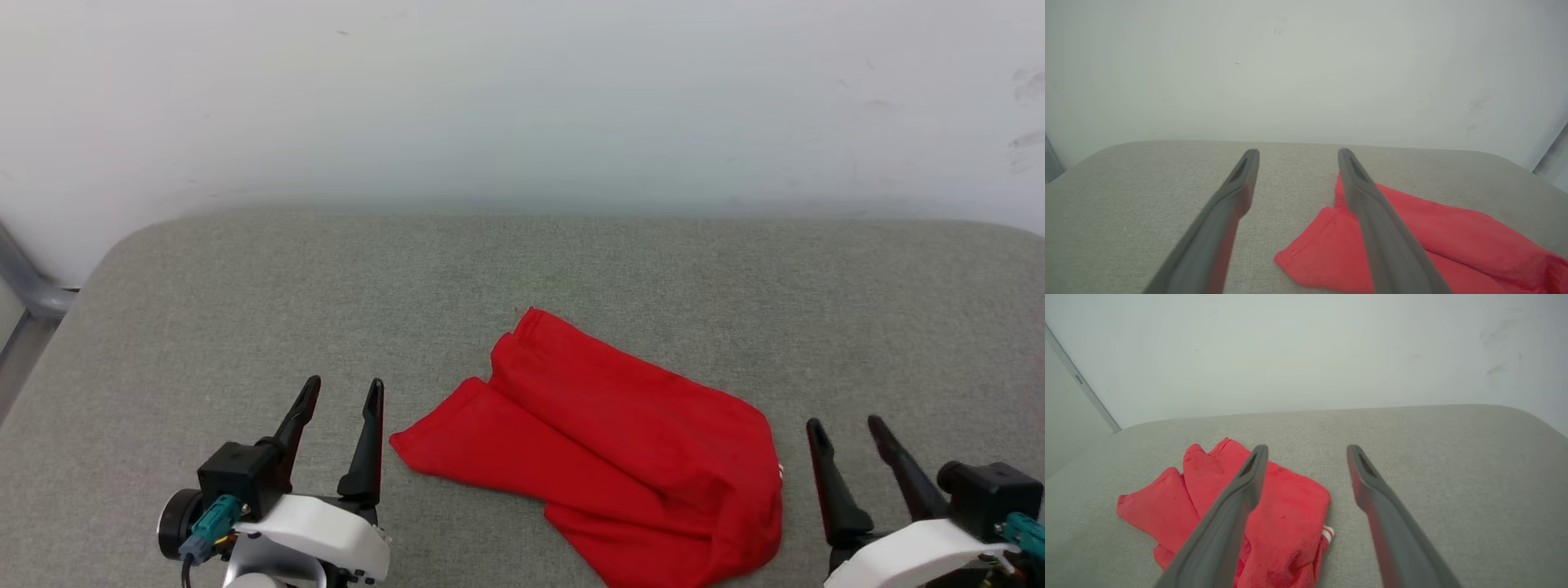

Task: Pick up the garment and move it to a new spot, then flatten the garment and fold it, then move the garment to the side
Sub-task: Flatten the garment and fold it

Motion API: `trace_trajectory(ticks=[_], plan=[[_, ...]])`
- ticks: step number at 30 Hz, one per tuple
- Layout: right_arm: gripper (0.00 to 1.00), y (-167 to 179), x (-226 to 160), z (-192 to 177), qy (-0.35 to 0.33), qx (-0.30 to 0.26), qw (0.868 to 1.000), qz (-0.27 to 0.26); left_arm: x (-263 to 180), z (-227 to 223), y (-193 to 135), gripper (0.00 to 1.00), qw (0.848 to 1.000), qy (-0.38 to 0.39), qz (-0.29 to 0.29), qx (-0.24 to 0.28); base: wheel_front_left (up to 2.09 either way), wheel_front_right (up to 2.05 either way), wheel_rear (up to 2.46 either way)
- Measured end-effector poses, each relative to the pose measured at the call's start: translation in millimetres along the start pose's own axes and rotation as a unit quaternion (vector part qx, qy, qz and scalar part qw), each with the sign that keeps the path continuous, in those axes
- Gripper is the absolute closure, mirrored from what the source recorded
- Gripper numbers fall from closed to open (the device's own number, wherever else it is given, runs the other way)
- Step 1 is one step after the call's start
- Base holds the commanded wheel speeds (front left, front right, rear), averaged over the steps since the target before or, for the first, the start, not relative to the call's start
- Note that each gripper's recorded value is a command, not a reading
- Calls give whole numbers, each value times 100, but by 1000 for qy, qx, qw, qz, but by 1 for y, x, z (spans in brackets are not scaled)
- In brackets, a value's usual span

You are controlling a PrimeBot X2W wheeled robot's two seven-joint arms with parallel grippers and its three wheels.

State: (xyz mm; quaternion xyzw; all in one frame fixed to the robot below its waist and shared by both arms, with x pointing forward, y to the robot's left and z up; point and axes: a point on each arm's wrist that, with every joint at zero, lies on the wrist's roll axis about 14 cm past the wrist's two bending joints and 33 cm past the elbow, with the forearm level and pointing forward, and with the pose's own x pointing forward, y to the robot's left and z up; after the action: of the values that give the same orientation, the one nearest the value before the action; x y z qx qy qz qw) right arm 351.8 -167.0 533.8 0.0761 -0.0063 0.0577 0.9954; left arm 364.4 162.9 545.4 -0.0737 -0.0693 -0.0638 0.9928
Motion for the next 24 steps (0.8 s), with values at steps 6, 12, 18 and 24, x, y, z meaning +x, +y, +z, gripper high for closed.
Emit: trace_trajectory(ticks=[6,12,18,24], plan=[[0,15,9,-53,127,26,991,29,1,-1,2,0,1000,4,5,-7,0,0,0],[0,23,53,-84,261,-27,960,94,12,-5,9,0,1000,6,23,-17,0,0,0],[0,11,82,-118,367,-84,920,112,23,-19,18,0,999,18,34,-17,0,0,0],[0,-3,96,-157,440,-115,884,112,30,-35,27,0,998,37,48,-18,0,0,0]])
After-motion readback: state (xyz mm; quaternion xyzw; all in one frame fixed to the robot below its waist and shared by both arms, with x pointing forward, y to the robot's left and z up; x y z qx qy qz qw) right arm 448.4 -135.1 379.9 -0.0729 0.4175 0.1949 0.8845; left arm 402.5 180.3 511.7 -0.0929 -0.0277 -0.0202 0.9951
